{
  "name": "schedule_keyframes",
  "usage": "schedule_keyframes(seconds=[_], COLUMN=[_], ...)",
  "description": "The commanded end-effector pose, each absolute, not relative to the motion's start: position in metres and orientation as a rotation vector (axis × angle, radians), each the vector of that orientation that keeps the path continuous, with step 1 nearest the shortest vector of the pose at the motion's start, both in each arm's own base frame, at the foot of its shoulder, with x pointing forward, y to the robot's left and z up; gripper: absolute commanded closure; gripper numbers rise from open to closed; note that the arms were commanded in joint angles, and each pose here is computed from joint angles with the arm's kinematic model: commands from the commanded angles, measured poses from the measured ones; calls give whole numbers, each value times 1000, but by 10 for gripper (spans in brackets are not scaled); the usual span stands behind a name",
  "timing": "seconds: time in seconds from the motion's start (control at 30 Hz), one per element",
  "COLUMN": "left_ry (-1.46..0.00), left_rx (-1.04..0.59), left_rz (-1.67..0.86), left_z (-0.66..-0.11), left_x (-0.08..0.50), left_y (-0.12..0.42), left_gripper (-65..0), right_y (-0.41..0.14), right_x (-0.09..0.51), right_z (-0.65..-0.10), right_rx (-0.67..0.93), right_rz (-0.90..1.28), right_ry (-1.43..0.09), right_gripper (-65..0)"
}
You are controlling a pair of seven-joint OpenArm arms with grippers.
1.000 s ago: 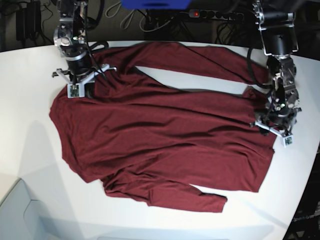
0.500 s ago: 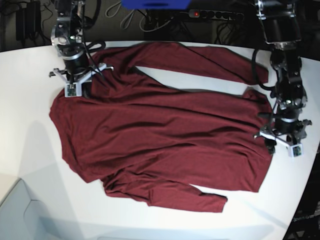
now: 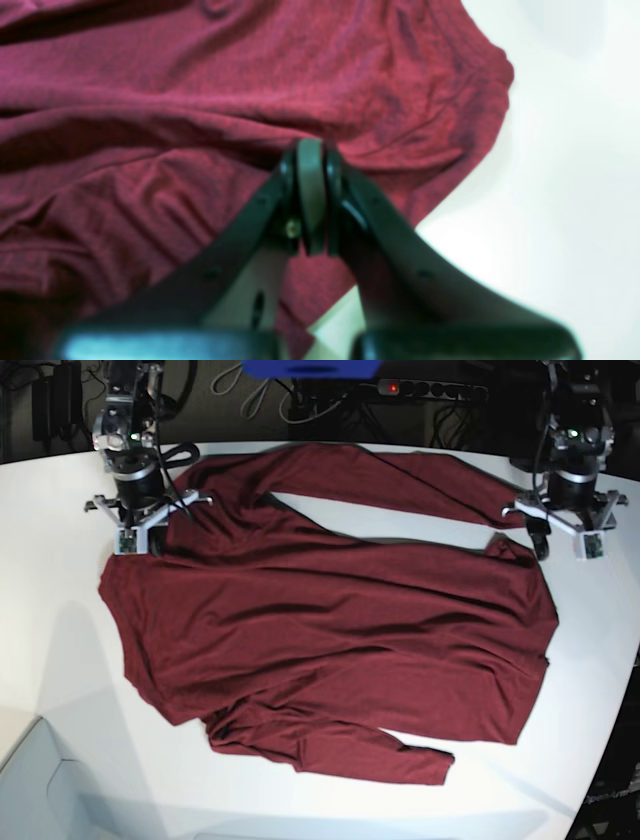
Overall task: Layout the t-shirt on the table in an organized manner, then fold the t-shirt properly
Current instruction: 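Pull the sleeve with the left gripper away from the right gripper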
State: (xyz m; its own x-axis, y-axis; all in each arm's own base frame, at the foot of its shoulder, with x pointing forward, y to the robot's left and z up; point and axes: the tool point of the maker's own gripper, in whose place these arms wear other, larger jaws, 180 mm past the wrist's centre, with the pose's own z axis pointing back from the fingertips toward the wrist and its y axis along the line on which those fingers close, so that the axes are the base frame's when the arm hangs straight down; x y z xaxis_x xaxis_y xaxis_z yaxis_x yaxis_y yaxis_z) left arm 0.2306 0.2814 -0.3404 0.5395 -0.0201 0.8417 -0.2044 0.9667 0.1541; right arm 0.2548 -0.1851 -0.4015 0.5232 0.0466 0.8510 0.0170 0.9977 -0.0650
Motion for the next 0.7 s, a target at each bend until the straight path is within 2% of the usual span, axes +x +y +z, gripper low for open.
schedule_keyframes(seconds=[0.0, 0.57, 0.6, 0.67], left_ry=[-1020, -765, -767, -758], left_rx=[258, 206, 206, 209], left_rz=[110, 133, 136, 147], left_z=[-335, -429, -430, -433], left_x=[229, 189, 192, 193], left_y=[284, 279, 279, 283], left_gripper=[-348, -338, -325, -228], right_y=[-187, -185, -186, -186], right_x=[262, 262, 262, 262], right_z=[-390, -390, -390, -390], right_rx=[-70, -65, -67, -67], right_rz=[18, 17, 16, 16], right_ry=[-1068, -1069, -1069, -1069], right_gripper=[0, 0, 0, 0])
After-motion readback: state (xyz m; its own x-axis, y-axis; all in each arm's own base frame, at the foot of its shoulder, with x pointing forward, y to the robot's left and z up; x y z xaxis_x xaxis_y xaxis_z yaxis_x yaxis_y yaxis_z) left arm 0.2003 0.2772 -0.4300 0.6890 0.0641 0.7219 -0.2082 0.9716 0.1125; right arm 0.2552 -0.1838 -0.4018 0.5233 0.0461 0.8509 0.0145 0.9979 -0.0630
